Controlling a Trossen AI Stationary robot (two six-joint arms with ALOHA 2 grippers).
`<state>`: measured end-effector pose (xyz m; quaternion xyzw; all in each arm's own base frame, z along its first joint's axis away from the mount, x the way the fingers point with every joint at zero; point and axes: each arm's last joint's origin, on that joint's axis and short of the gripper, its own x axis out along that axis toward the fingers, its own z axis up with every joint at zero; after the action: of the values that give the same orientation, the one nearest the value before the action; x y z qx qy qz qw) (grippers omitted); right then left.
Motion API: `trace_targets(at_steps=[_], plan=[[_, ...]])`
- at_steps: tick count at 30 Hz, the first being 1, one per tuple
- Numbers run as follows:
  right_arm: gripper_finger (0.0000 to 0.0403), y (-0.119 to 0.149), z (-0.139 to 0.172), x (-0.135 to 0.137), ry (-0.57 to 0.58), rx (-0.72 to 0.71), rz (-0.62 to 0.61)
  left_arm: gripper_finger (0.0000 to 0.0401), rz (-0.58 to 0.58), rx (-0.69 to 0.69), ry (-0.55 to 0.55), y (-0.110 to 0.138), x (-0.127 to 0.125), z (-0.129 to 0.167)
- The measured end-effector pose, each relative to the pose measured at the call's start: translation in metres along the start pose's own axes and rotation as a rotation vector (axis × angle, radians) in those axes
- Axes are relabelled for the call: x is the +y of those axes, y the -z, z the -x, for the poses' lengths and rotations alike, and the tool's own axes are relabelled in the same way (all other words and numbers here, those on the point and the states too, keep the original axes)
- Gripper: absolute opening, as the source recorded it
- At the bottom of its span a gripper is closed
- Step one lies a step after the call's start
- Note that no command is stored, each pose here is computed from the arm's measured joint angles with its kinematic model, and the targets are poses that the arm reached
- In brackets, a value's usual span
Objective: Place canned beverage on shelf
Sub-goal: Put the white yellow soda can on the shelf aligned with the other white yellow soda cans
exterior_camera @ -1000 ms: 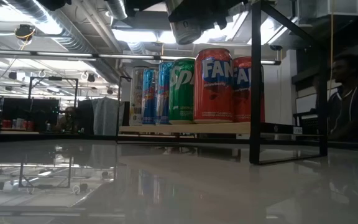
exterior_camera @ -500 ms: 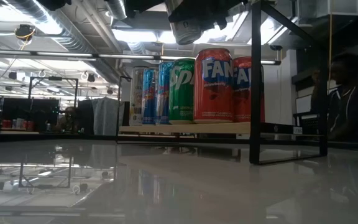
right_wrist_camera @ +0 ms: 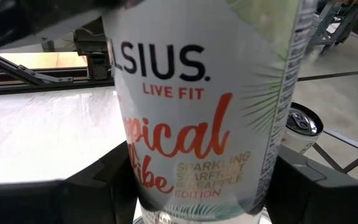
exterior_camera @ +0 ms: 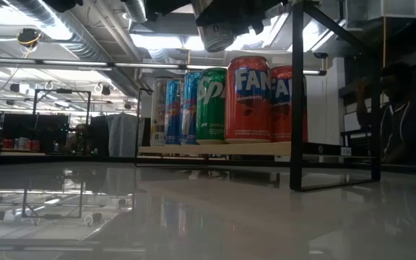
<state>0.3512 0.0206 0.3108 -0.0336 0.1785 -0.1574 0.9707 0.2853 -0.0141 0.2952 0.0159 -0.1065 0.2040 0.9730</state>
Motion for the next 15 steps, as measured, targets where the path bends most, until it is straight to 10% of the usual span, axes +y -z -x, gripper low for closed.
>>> trace_targets(at_steps=[15], plan=[[0.0248,0.0000,0.0000,0.0000,-0.001,0.000,0.001,0.0306,0.001,0.002,0.000,0.0001,-0.0005,0.0003]])
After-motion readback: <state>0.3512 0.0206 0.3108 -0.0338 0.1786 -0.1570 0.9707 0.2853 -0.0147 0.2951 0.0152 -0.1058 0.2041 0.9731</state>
